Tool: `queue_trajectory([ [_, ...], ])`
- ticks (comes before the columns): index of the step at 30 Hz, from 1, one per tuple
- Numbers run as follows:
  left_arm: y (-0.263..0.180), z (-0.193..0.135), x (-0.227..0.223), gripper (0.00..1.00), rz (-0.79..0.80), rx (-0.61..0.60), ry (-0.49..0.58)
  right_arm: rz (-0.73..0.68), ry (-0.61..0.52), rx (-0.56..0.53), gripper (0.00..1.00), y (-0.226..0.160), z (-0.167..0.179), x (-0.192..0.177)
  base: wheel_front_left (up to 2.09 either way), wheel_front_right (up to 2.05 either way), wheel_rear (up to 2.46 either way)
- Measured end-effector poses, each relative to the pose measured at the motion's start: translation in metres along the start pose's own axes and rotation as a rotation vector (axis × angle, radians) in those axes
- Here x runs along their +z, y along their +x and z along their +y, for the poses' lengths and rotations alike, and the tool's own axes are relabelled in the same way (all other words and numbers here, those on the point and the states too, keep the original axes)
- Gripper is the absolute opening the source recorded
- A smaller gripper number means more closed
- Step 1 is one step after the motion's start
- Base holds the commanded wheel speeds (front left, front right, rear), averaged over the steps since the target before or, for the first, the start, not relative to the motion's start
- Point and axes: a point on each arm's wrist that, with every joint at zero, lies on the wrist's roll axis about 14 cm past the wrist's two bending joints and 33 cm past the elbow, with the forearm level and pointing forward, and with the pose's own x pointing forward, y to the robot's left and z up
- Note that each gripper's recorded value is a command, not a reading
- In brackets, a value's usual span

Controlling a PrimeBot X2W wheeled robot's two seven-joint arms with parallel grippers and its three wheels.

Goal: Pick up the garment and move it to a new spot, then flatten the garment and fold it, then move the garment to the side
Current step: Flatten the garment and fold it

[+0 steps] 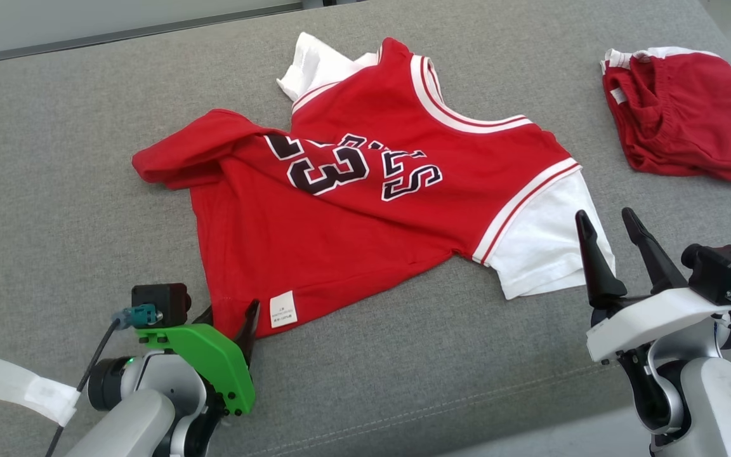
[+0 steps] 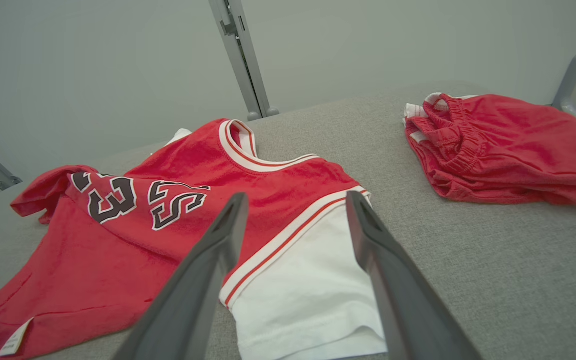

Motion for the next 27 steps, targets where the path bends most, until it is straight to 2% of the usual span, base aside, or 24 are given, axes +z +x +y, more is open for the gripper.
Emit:
queue_trajectory([
  [10, -0.004, -0.013, 0.008, 0.78, -0.027, -0.028, 0.035, 0.004, 0.003, -0.001, 1.00, 0.001, 0.000, -0.002, 0.00, 0.00, 0.00],
  [13, -0.003, -0.013, 0.009, 0.66, -0.028, -0.023, 0.043, 0.008, 0.003, -0.001, 1.00, 0.001, 0.000, -0.004, 0.00, 0.00, 0.00],
  [15, -0.002, -0.012, 0.008, 0.52, -0.026, -0.021, 0.041, 0.009, 0.003, -0.002, 1.00, 0.001, 0.000, -0.004, 0.00, 0.00, 0.00],
  [20, 0.006, -0.006, 0.002, 0.39, 0.001, 0.007, 0.008, 0.006, 0.002, -0.007, 1.00, 0.001, -0.002, -0.003, 0.00, 0.00, 0.00],
  [21, 0.008, -0.004, 0.003, 0.39, 0.002, 0.013, 0.006, 0.005, 0.001, -0.008, 1.00, 0.001, -0.002, -0.003, 0.00, 0.00, 0.00],
  [23, 0.012, -0.002, 0.007, 0.24, -0.020, 0.022, -0.003, 0.002, 0.000, -0.011, 1.00, 0.000, -0.004, -0.002, 0.00, 0.00, 0.00],
  [24, 0.014, -0.003, 0.010, 0.22, -0.034, 0.018, -0.006, 0.002, -0.001, -0.013, 1.00, 0.000, -0.004, -0.002, 0.00, 0.00, 0.00],
  [25, 0.015, -0.004, 0.013, 0.07, -0.047, 0.017, -0.008, 0.002, -0.002, -0.014, 1.00, -0.001, -0.005, -0.002, 0.00, 0.00, 0.00],
  [26, 0.015, -0.004, 0.014, 0.00, -0.054, 0.014, -0.009, 0.001, -0.003, -0.016, 1.00, -0.001, -0.006, -0.001, 0.00, 0.00, 0.00],
  [27, 0.016, -0.005, 0.015, 0.00, -0.059, 0.007, -0.016, 0.001, -0.003, -0.017, 1.00, -0.001, -0.006, -0.001, 0.00, 0.00, 0.00],
])
